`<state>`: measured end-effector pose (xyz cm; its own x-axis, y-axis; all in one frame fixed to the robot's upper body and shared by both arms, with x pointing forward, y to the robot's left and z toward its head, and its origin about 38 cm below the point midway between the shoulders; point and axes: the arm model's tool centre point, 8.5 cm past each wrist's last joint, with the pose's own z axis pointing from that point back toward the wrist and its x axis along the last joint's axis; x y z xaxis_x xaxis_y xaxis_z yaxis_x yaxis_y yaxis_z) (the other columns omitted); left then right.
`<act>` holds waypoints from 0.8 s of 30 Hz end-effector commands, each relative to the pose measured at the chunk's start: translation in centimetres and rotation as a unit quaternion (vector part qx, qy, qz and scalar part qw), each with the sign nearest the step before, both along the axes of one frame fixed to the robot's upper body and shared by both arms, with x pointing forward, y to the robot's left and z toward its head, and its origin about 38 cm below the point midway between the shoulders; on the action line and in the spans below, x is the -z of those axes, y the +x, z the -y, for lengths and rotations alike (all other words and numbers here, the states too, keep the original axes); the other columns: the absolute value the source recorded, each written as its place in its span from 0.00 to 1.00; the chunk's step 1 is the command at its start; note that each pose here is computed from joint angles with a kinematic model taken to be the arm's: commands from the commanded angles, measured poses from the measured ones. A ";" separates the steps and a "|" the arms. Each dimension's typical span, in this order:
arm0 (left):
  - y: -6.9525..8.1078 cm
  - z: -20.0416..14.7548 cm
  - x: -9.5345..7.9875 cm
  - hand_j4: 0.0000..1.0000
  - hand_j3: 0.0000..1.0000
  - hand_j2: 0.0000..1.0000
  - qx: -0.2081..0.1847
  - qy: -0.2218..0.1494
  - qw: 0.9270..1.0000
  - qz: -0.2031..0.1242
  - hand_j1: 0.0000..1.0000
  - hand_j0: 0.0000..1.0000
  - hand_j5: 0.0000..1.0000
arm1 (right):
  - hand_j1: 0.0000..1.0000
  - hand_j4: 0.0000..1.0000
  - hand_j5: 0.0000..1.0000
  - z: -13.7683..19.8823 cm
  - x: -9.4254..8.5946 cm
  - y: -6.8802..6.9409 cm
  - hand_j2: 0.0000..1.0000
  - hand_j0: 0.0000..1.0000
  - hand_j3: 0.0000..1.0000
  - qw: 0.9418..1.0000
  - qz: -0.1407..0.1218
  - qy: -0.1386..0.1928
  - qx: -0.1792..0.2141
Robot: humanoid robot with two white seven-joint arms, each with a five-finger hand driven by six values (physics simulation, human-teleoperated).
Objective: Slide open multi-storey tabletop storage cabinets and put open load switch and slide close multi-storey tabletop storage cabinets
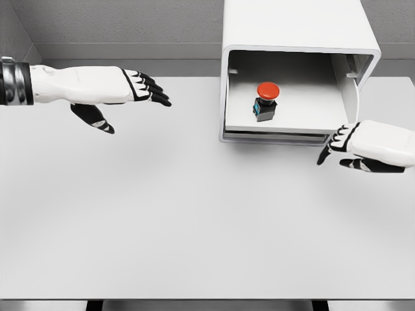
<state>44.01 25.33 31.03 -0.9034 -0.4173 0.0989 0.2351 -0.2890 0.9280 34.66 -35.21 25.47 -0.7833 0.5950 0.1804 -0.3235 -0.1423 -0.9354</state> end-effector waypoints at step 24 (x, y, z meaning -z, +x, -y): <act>0.2 -0.5 0.4 1.00 1.00 1.00 -0.009 -0.001 1.000 -0.006 1.00 1.00 1.00 | 0.59 0.59 0.59 -1.5 -0.1 1.9 0.59 0.59 0.59 1.000 0.005 0.012 -0.011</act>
<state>44.12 25.74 30.61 -0.8968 -0.4296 0.1061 0.2479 -0.2892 0.9246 36.46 -33.56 25.67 -0.8034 0.5683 0.1776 -0.3043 -0.1355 -0.9429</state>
